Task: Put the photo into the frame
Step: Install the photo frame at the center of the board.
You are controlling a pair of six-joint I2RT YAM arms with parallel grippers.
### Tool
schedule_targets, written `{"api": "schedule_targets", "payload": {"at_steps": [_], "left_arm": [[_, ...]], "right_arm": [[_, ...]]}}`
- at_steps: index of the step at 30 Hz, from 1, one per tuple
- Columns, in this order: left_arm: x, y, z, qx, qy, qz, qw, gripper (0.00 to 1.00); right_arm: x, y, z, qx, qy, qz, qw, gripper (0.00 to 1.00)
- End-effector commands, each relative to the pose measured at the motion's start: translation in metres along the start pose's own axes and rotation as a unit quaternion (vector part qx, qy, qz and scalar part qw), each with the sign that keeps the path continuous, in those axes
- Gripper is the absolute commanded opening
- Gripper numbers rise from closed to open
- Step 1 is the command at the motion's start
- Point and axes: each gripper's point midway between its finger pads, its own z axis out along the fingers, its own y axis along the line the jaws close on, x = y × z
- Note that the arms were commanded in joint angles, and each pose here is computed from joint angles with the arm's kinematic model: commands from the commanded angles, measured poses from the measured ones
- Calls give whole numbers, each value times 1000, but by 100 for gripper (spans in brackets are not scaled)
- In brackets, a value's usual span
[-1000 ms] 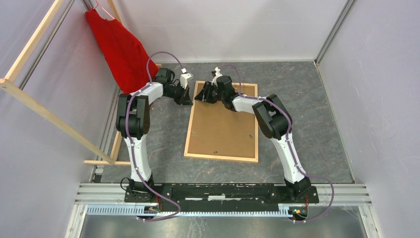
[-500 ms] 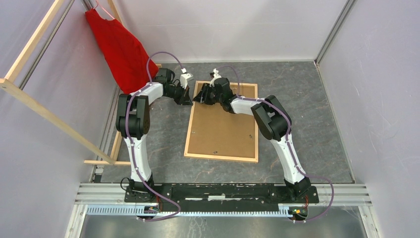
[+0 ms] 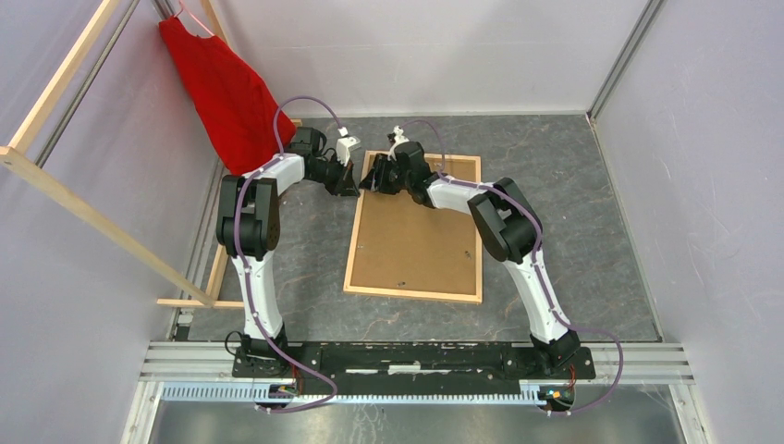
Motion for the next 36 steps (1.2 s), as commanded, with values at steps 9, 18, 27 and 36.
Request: {"api": "schedule_targets", "payload": {"at_steps": [9, 18, 27, 36], "left_arm": [[56, -30, 14, 41, 83, -33, 995, 9], [58, -32, 14, 41, 85, -31, 995, 8], [60, -31, 13, 40, 88, -28, 995, 8], [60, -34, 12, 42, 87, -26, 995, 8]], "right_arm": [[12, -2, 21, -26, 24, -13, 999, 46], [0, 4, 0, -33, -17, 24, 999, 46], [12, 11, -29, 20, -30, 12, 999, 49], [19, 2, -12, 46, -33, 22, 998, 48]]}}
